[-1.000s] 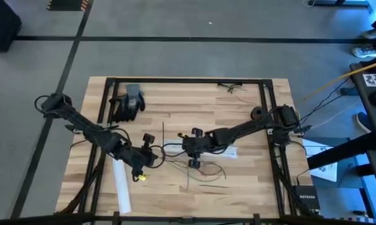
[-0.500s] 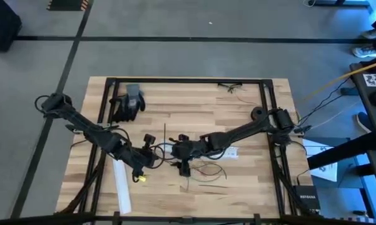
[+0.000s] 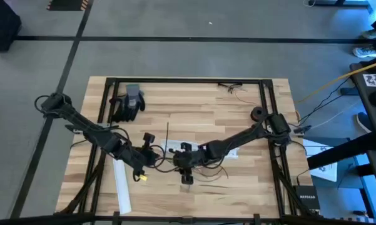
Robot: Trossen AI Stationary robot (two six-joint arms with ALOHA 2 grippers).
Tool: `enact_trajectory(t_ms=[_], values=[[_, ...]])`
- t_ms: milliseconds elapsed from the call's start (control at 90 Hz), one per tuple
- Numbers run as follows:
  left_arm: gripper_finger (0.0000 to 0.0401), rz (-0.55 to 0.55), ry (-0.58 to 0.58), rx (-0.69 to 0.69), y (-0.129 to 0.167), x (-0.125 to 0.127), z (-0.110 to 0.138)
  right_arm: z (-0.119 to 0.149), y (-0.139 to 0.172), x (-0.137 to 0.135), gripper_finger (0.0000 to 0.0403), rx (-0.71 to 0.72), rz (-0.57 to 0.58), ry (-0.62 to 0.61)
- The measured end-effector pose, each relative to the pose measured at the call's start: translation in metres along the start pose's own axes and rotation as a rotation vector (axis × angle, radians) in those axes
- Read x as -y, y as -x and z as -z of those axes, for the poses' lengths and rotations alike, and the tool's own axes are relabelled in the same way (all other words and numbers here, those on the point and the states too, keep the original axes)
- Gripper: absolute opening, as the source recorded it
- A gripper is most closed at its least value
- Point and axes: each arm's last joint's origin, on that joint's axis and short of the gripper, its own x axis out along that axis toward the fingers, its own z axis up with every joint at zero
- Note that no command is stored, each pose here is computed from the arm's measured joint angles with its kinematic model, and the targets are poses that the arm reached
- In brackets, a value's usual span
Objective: Ziptie cables
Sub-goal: Put the zip tied cable wires into the white cable duct
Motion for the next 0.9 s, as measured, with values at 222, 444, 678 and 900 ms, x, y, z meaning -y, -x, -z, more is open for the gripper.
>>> enact_trajectory(t_ms=[222, 444, 678, 900], values=[[0.0000, -0.008, 0.004, 0.044, 0.000, 0.000, -0.005, 0.007, 0.006, -0.011, 0.0017, -0.095, 0.038, -0.006], [0.0000, -0.017, -0.038, 0.094, 0.000, -0.001, -0.010, -0.006, 0.030, -0.027, 0.0005, -0.219, 0.123, 0.035], [0.0000, -0.053, -0.071, 0.235, 0.001, -0.005, -0.025, -0.030, 0.091, -0.036, 0.0003, -0.433, 0.266, -0.021], [0.0000, -0.129, -0.123, 0.290, -0.018, -0.021, -0.035, -0.039, 0.132, -0.036, 0.0001, -0.555, 0.348, -0.113]])
